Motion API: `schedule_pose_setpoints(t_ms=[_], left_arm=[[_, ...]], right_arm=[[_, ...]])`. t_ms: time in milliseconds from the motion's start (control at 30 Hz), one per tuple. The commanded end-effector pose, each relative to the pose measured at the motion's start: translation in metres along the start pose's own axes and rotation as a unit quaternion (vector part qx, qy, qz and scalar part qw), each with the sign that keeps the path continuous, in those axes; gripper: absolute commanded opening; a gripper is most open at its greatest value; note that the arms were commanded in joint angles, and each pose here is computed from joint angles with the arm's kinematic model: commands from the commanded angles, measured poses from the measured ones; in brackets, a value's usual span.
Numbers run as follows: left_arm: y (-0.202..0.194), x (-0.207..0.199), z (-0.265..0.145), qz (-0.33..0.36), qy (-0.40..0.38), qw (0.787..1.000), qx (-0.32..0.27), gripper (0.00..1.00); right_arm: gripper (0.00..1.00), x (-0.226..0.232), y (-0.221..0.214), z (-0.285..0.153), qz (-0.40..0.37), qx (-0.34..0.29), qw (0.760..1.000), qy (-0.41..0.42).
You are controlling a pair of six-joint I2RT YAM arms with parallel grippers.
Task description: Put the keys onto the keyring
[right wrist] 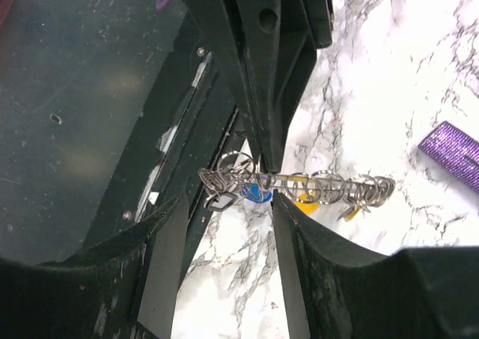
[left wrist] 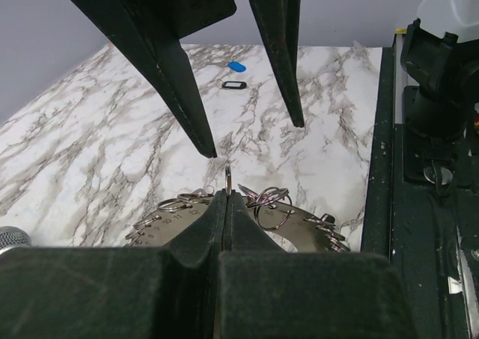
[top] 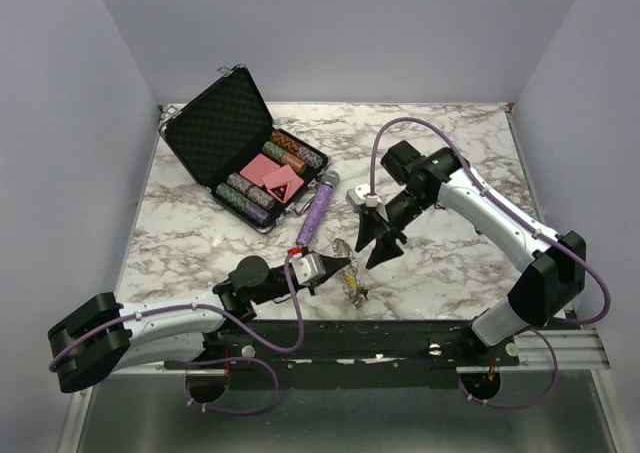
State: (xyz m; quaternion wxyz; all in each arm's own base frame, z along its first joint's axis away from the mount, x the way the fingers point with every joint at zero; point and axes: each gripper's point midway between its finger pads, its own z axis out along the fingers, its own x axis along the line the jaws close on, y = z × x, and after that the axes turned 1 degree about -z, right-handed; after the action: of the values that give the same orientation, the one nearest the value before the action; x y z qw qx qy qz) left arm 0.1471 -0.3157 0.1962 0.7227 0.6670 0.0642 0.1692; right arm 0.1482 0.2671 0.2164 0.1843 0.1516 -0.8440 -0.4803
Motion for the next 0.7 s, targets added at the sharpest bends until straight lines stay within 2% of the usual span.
schedule_pose_setpoints(t_ms=[0,233,300,667], left_arm=[[0.021,-0.008,0.001,-0.018,-0.021,0.999,-0.031,0.00],[0.023,-0.008,0.003,-0.036,-0.019,0.999,-0.028,0.00],[0.023,-0.008,0.003,-0.060,-0.014,0.998,-0.028,0.00],[0.031,-0.002,0.002,-0.137,0.014,0.989,-0.048,0.00]], right_arm=[[0.56,-0.008,-0.012,-0.001,0.038,0.028,0.999,-0.010],[0.47,-0.014,-0.009,0.002,0.047,0.015,0.999,-0.013],[0.45,-0.014,-0.010,0.004,0.046,0.012,0.999,-0.010],[0.43,-0.016,-0.006,0.014,0.045,0.005,0.999,0.003]])
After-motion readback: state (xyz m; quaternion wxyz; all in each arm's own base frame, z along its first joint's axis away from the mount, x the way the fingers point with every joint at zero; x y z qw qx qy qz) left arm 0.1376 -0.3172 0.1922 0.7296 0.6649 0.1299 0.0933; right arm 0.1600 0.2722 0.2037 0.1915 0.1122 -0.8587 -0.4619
